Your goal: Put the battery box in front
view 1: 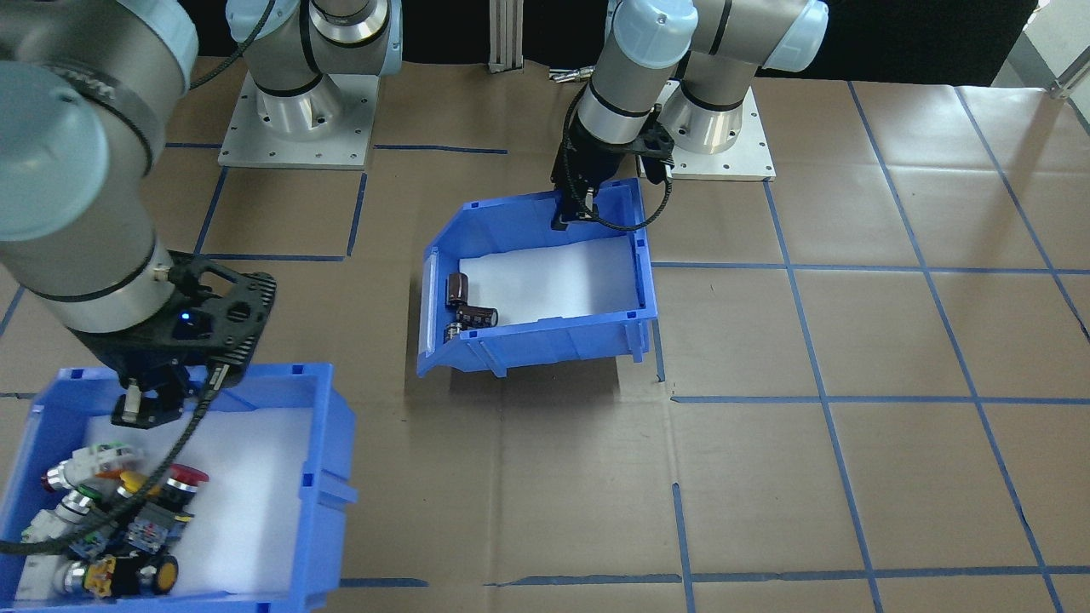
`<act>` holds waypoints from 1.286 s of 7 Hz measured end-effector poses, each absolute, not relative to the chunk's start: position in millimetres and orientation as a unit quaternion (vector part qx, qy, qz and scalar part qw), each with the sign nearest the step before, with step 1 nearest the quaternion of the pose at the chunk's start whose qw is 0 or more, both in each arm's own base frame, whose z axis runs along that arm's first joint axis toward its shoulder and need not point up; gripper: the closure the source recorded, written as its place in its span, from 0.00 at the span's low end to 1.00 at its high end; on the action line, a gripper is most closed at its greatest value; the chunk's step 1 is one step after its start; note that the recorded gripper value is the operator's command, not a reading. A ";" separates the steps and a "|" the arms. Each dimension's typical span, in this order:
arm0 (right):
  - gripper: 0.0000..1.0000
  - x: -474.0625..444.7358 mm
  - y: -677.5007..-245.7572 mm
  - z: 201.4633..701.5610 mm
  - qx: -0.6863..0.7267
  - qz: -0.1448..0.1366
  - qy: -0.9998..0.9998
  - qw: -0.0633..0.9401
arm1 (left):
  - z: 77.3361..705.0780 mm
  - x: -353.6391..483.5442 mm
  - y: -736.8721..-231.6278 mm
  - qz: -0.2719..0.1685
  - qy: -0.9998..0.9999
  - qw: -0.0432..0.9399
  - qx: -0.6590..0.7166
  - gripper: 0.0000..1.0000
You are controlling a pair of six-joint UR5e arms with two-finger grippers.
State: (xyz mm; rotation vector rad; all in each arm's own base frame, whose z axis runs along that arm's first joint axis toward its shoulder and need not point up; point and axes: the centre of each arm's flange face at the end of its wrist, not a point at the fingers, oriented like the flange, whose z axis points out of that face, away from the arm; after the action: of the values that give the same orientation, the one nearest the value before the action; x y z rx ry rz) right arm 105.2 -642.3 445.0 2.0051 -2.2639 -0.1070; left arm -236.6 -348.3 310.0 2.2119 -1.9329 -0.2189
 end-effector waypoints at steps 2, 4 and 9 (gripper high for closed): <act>1.00 51.4 -608.9 438.0 0.646 -0.045 -0.760 0.050 | 319.2 -192.6 -382.9 -0.067 -0.650 0.105 0.750 1.00; 1.00 17.4 -565.3 418.0 0.629 -0.038 -0.775 0.059 | 331.7 -178.9 -440.1 -0.061 -0.652 0.117 0.747 1.00; 1.00 22.6 -466.2 380.2 0.644 -0.026 -0.760 0.075 | 315.0 -209.4 -567.6 -0.105 -0.650 0.156 0.736 1.00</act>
State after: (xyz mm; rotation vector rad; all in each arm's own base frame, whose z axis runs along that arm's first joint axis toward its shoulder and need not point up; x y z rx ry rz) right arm 22.6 -466.2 380.2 1.9332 -2.2813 -0.0782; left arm -209.4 -567.6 315.0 2.1074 -1.8622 -0.3013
